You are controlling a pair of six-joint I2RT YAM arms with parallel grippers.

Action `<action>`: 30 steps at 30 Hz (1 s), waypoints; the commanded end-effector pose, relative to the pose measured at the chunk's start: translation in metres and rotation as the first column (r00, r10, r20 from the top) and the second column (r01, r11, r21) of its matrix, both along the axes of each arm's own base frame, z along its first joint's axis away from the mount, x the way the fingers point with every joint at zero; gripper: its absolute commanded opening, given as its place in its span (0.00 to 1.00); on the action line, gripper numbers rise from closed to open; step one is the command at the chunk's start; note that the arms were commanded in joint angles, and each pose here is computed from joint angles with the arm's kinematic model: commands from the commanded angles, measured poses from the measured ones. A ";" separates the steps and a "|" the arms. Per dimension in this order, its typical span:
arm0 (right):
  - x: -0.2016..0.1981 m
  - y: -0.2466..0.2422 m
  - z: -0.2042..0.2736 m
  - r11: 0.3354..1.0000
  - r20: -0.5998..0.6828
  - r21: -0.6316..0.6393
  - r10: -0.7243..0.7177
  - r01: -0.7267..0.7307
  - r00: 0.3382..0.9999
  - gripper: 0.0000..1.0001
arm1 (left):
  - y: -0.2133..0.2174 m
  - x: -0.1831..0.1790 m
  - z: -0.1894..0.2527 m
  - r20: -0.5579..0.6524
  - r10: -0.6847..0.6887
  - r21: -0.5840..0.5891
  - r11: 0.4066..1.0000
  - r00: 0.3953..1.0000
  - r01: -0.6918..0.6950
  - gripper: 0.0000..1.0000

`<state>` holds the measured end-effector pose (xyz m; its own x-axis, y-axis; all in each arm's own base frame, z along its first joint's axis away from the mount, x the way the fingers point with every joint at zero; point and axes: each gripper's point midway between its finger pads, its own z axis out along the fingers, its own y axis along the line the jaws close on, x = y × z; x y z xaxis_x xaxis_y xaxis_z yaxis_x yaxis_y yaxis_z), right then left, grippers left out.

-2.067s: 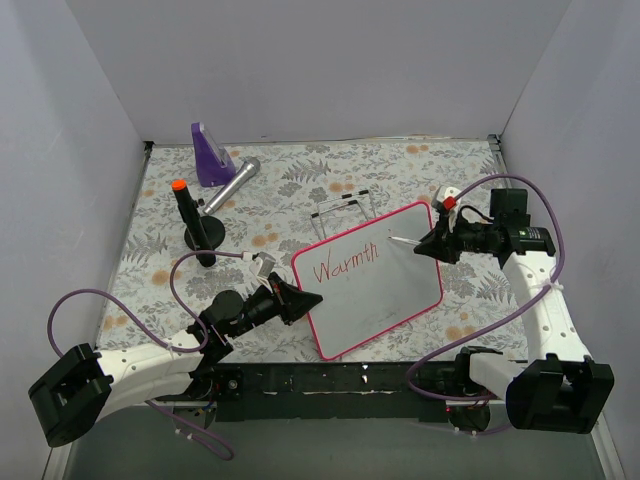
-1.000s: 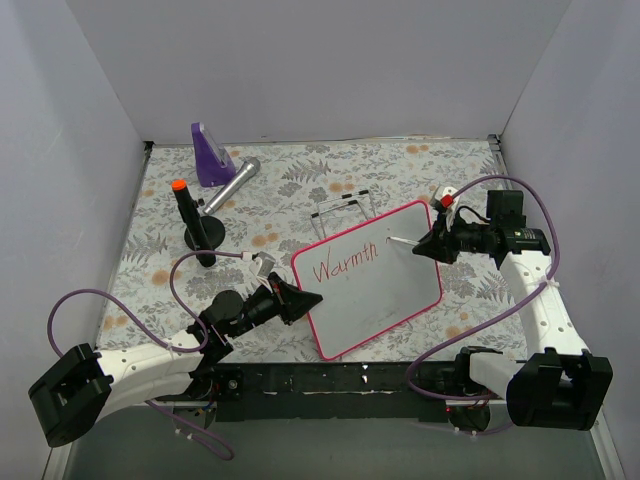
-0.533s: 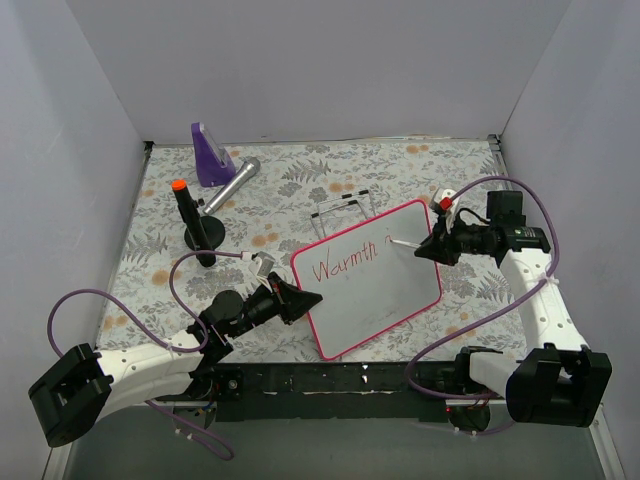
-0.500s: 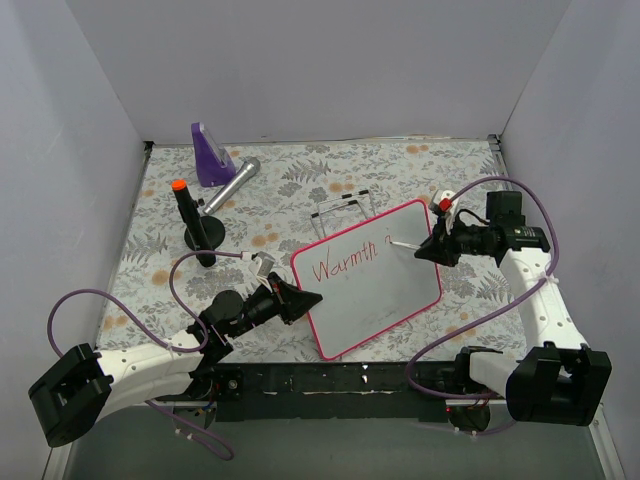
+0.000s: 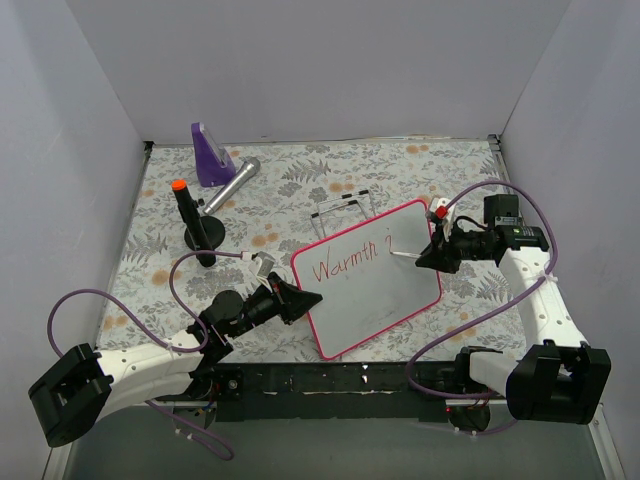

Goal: Write a sentence on the whiteboard

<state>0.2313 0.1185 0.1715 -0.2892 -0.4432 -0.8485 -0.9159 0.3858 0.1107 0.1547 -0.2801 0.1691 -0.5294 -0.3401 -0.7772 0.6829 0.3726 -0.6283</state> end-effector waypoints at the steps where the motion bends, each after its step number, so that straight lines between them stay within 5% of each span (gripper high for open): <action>1: 0.012 -0.005 0.010 0.999 0.047 -0.014 -0.040 0.040 0.998 0.01 | -0.003 -0.003 0.024 0.091 -0.025 -0.047 0.998 0.996 0.030 0.00; 12: 0.022 0.000 0.050 0.996 0.096 0.083 -0.044 0.037 0.994 0.01 | -0.001 -0.004 0.023 0.090 -0.021 -0.048 0.999 0.996 0.025 0.00; 30: 0.024 -0.006 0.023 0.997 0.032 0.044 -0.065 0.064 0.997 0.01 | -0.002 -0.004 0.024 0.093 -0.024 -0.050 0.998 0.995 0.028 0.00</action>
<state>0.2561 0.1147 0.1965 -0.3019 -0.3747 -0.8766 -0.8880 0.4450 0.1156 0.1542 -0.2802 0.1694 -0.5257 -0.3367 -0.7812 0.6882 0.3714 -0.6232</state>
